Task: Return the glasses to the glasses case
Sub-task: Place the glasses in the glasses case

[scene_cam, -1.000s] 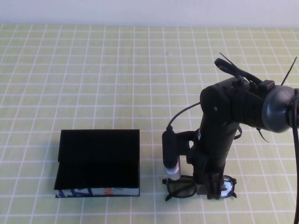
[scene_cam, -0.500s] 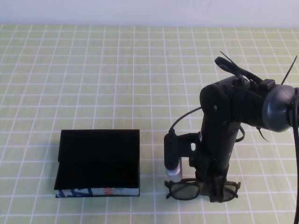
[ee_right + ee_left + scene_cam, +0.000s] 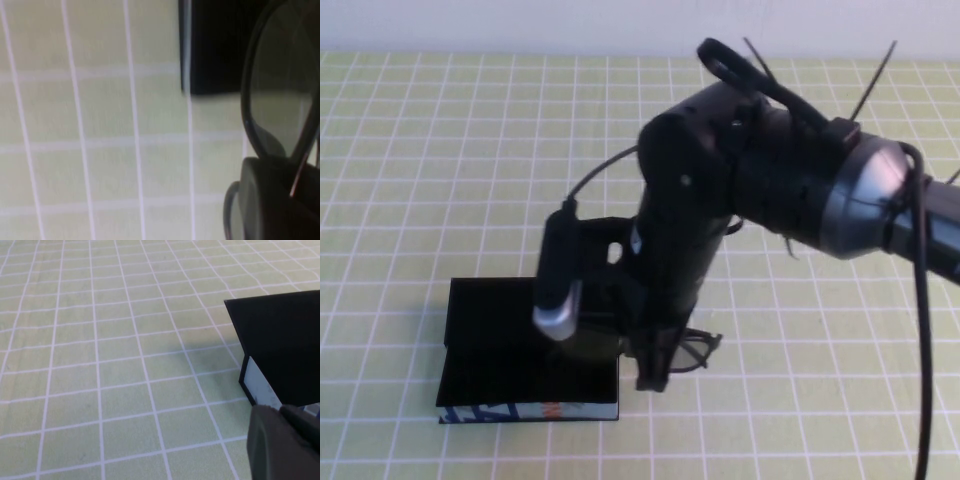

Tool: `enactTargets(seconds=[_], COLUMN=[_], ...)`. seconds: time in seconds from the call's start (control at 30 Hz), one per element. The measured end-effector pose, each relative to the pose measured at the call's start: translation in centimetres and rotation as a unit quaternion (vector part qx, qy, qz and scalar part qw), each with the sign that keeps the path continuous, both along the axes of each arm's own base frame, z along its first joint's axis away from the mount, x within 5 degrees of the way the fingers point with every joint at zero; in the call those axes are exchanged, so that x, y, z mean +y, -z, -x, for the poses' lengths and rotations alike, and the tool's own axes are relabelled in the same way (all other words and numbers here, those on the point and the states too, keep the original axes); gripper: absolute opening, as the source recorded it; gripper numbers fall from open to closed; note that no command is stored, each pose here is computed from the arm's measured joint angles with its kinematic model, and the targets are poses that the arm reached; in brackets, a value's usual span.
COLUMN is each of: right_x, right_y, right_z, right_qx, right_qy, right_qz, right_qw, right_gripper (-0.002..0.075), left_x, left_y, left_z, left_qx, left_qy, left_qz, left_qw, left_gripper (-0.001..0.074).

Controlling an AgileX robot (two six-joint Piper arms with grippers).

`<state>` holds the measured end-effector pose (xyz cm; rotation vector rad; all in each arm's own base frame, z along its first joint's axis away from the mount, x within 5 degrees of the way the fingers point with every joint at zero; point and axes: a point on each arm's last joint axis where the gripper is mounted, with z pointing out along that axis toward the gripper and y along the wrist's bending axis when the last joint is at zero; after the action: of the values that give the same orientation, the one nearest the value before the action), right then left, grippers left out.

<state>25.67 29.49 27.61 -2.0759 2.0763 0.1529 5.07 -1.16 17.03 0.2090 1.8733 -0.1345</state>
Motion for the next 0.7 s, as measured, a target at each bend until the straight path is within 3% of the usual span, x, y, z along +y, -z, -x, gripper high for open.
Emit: enactTargets(seconds=[0.33,0.7], right_x=[7.6,9.0], right_y=[1.4,2.3], right_z=[0.9,0.4], right_qx=[-0.008,-0.031], right_qy=[-0.037,-0.047], right_qz=[-0.021,-0.009], right_qw=[0.999,0.998], right_gripper=[0.0033,0.0033], left_x=[0.0,0.0], left_y=[0.0,0.0], left_z=[0.0,0.0], left_qx=[0.000,0.000], left_qy=[0.000,0.000], left_qz=[0.000,0.000], left_qw=[1.000,1.000], left_gripper=[-0.0003,-0.0003])
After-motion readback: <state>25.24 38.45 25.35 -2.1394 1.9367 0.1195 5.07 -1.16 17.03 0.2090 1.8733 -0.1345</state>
